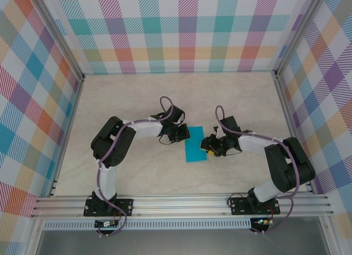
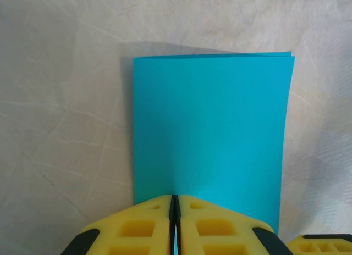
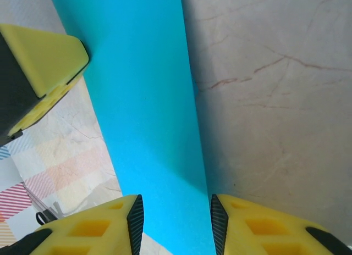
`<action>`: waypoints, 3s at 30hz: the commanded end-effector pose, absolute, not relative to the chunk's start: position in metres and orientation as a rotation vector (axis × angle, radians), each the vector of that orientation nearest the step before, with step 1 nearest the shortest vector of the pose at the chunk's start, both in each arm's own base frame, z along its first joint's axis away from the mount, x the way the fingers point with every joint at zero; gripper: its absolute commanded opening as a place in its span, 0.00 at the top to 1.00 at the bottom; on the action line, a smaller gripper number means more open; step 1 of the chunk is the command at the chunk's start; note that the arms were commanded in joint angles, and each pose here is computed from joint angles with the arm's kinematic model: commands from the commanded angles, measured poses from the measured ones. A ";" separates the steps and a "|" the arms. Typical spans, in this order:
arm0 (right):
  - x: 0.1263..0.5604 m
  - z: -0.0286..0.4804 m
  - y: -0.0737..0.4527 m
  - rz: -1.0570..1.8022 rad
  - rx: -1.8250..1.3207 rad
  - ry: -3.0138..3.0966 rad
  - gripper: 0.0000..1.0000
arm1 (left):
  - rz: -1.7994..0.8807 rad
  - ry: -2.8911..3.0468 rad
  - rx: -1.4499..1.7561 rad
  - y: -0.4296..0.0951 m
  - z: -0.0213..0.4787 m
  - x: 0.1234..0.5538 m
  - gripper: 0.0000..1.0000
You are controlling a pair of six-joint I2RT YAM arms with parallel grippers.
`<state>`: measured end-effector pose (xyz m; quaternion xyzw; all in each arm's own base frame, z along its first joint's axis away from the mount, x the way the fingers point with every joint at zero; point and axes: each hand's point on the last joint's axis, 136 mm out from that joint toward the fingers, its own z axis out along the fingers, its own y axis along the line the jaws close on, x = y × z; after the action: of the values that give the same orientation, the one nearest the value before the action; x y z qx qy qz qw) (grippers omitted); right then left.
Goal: Fold a paper plane with a square sheet of paper (pick it up from the middle)
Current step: Third fold the triangle at the center of the table.
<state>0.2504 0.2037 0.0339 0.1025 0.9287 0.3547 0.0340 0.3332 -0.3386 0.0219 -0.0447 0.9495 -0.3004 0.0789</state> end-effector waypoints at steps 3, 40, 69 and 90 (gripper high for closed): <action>0.267 0.049 0.212 1.150 0.167 2.804 0.58 | -0.872 2.896 -0.106 -0.334 0.011 0.319 0.89; 0.264 0.037 0.218 1.298 0.401 2.827 0.80 | -0.560 2.612 0.583 -0.356 0.092 0.226 0.46; 0.270 0.047 0.221 1.340 0.372 2.832 0.80 | 0.119 2.365 1.004 -0.392 0.059 0.205 0.44; 0.270 0.046 0.212 1.286 0.372 2.846 0.79 | -0.043 2.336 0.927 -0.390 0.085 0.211 1.00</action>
<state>0.2639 0.2120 0.0362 0.1300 0.9046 0.4057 -0.0134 0.2107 -0.3848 0.0681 0.3615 0.8827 0.0216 0.2995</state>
